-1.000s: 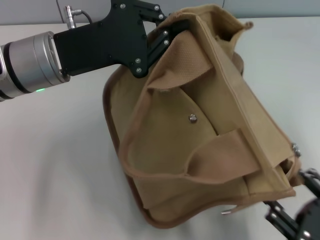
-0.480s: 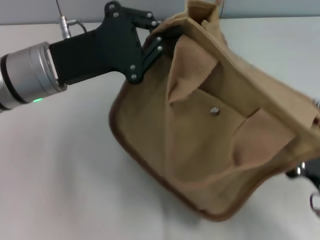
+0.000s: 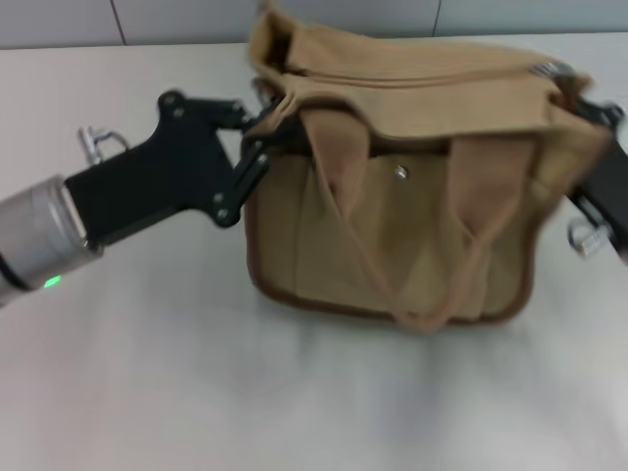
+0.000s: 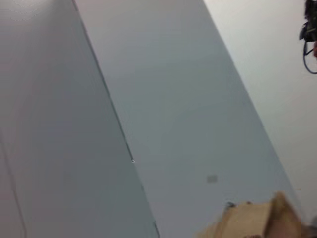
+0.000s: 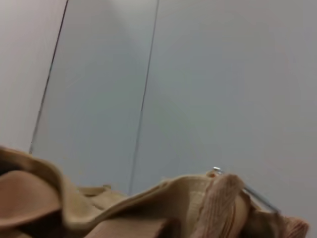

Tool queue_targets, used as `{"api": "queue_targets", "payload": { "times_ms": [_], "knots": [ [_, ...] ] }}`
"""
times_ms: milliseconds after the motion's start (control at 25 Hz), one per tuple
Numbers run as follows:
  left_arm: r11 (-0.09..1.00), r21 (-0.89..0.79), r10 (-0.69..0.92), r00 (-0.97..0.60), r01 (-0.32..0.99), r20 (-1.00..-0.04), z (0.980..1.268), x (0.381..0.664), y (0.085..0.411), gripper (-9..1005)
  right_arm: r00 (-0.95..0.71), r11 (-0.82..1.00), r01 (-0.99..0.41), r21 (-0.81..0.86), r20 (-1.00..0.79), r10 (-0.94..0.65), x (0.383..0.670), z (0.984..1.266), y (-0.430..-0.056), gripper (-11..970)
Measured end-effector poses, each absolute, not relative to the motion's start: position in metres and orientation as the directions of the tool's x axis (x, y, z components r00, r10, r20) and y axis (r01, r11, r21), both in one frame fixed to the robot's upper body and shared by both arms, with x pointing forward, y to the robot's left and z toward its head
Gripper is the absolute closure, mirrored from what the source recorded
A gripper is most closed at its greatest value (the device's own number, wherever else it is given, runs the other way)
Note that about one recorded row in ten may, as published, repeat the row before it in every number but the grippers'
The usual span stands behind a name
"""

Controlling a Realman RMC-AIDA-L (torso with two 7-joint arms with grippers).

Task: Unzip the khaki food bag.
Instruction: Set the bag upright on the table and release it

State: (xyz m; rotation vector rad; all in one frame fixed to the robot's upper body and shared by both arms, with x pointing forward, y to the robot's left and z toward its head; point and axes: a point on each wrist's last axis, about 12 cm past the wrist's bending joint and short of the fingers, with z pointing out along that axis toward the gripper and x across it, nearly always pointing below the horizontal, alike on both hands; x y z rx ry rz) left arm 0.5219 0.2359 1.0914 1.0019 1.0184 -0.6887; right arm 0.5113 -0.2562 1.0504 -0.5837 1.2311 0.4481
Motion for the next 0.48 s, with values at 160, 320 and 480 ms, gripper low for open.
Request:
{"api": "queue_targets", "payload": {
  "times_ms": [160,320,480],
  "knots": [
    [0.463,0.297,-0.030,0.350,0.835,-0.936,1.077,0.506,0.245,791,0.235,0.721,-0.671,-0.171,-0.972,-0.011,0.540,1.062,-0.250,910],
    [0.534,0.288,-0.016,0.350,0.795,-0.937,1.066,0.492,0.255,788,0.194,0.678,-0.720,-0.150,-0.981,-0.011,0.559,1.073,-0.244,905],
    [0.578,0.241,-0.039,0.321,0.780,-0.946,1.063,0.490,0.260,785,0.166,0.686,-0.718,-0.118,-0.986,0.004,0.558,1.072,-0.247,900]
  ]
}}
